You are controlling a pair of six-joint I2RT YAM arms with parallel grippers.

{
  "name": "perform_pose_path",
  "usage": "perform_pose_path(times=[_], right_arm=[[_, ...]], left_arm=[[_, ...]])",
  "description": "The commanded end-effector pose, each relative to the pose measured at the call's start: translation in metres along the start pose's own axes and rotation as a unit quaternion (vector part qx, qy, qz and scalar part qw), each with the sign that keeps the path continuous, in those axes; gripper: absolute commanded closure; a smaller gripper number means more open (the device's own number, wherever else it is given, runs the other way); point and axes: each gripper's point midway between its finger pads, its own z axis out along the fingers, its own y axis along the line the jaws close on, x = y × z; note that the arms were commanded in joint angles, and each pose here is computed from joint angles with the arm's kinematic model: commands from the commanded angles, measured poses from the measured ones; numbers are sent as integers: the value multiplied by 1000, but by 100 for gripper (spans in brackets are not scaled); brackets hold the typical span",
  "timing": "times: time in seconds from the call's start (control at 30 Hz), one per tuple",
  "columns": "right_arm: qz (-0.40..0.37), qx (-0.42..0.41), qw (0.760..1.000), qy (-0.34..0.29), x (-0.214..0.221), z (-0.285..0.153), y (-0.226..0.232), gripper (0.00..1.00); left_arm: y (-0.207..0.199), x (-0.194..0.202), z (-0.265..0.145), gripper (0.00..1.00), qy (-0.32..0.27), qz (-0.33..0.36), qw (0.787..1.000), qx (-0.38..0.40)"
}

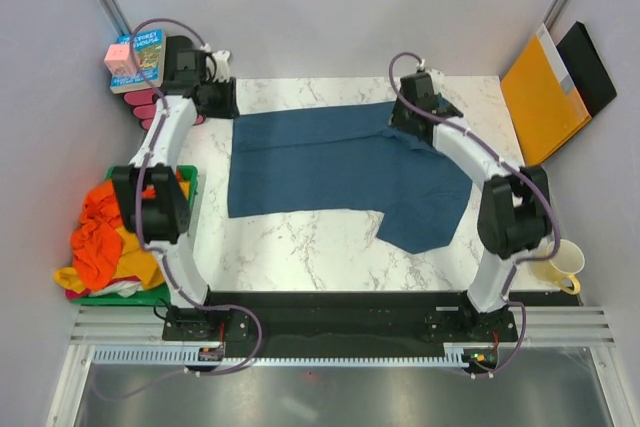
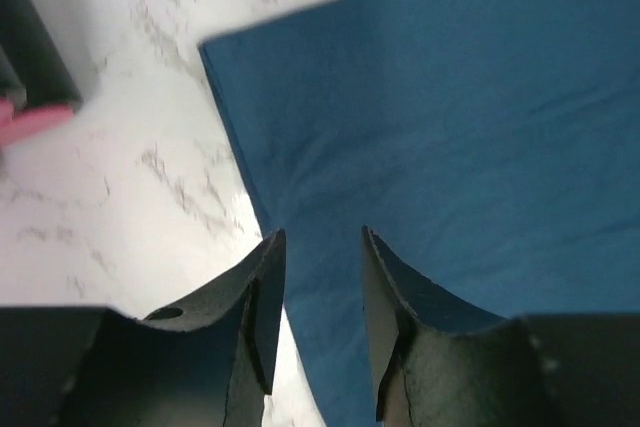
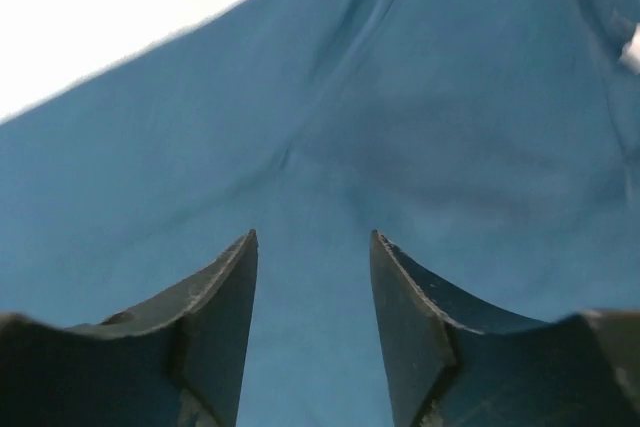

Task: Fold and stack the t-shirts
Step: Fold the flattened tshirt in 1/3 of the way

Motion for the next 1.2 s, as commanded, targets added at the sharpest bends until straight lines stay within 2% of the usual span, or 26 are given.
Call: perform_pose_path(times=[0.0, 0.03, 0.07, 0.1, 0.13, 0.17, 0.3, 0.43, 0.67, 1.17], right_arm=[[-3, 12, 1000, 5, 32, -28, -21, 58], [-5, 21, 1000, 18, 50, -28, -31, 64], [-5, 30, 999, 20, 55, -26, -37, 71], [-13, 39, 999, 30, 65, -22, -43, 81], [-20, 43, 998, 33, 67, -19, -44, 81], [-25, 53, 998, 30, 67, -17, -48, 80], [-51, 65, 996, 37, 63, 3, -44, 60], [-50, 82, 994, 61, 79, 18, -48, 55], [-46, 93, 992, 64, 87, 45, -47, 55], [-11, 108, 994, 6, 58, 65, -39, 57]], left_arm=[[3, 30, -47, 59, -14, -30, 999, 19], [4, 56, -45, 59, 8, -35, 999, 15], [5, 54, -58, 62, -11, -24, 1000, 8], [5, 72, -57, 63, 5, -25, 1000, 9], [4, 76, -60, 64, 6, -24, 1000, 8], [3, 76, -67, 64, -5, -21, 1000, 6], [-2, 90, -62, 65, 8, -38, 999, 16], [-7, 97, -58, 67, 18, -58, 998, 27], [-5, 107, -54, 67, 29, -53, 998, 22], [-3, 119, -42, 67, 47, -60, 997, 23]])
